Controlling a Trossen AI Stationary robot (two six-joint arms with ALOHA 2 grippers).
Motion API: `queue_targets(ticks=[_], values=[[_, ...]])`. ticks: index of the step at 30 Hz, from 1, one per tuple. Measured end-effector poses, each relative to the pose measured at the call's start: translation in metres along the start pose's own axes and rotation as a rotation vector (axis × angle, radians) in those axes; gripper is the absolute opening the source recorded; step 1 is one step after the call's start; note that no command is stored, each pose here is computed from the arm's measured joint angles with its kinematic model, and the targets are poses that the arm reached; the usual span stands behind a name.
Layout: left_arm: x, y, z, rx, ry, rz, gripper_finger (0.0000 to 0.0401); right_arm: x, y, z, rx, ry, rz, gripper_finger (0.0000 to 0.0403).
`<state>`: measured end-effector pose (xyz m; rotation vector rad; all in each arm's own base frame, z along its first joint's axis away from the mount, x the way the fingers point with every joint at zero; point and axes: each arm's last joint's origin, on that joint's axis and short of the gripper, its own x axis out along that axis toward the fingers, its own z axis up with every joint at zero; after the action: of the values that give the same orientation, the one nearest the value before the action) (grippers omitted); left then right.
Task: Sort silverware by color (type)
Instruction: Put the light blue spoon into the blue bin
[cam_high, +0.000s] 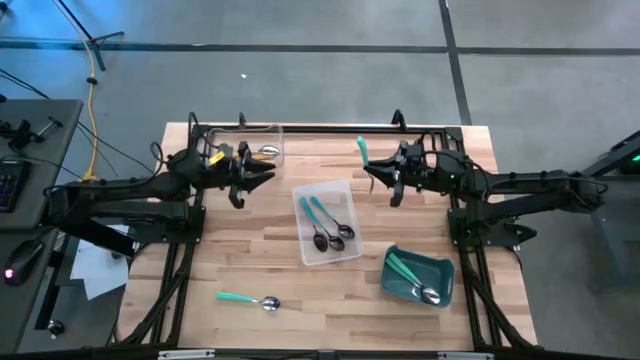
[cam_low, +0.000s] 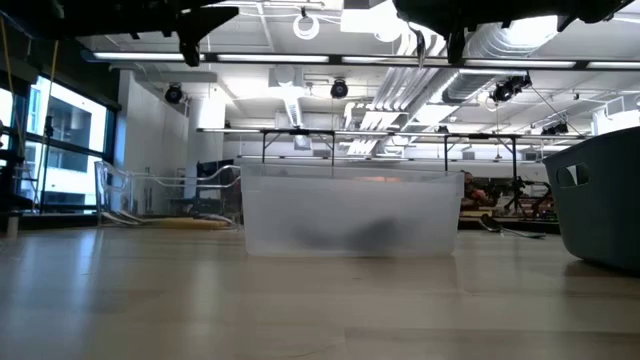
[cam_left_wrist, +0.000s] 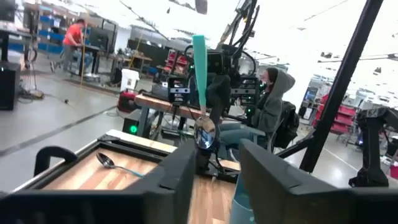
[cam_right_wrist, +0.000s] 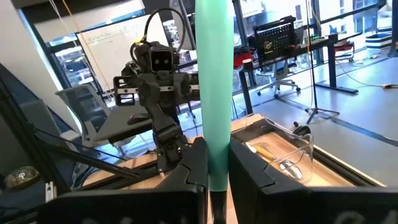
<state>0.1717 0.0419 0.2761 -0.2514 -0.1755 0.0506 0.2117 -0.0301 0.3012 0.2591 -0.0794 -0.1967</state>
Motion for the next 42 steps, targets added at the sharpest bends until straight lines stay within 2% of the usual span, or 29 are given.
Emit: queue_targets(ticks=[4, 6, 16, 21, 26, 31, 37, 42], values=[[-0.005, 0.000, -0.003, 0.015, 0.006, -0.008, 0.0032, 0.000, 0.000, 0.000, 0.000, -0.001, 0.001, 0.0023], [-0.005, -0.001, -0.004, 0.013, 0.009, -0.020, 0.0010, 0.000, 0.000, 0.000, 0.002, 0.000, 0.003, 0.0023], [-0.005, -0.001, -0.004, 0.013, 0.011, -0.022, 0.0001, 0.000, 0.001, -0.002, 0.027, 0.025, 0.035, 0.0023], [-0.005, 0.001, -0.009, 0.004, 0.055, 0.010, 0.0000, -0.002, 0.013, -0.013, 0.140, 0.152, 0.161, 0.0021], [-0.005, 0.002, -0.010, 0.001, 0.068, 0.016, 0.0000, -0.011, 0.043, -0.033, 0.267, 0.349, 0.256, 0.0021], [-0.005, 0.002, -0.010, -0.012, 0.072, 0.018, 0.0000, -0.032, 0.074, -0.058, 0.430, 0.618, 0.282, 0.0021], [-0.006, 0.002, -0.011, -0.028, 0.082, 0.022, 0.0000, -0.065, 0.099, -0.081, 0.554, 0.929, 0.244, 0.0021], [-0.006, 0.002, -0.012, -0.029, 0.087, 0.024, 0.0000, -0.088, 0.108, -0.094, 0.564, 1.103, 0.168, 0.0021]])
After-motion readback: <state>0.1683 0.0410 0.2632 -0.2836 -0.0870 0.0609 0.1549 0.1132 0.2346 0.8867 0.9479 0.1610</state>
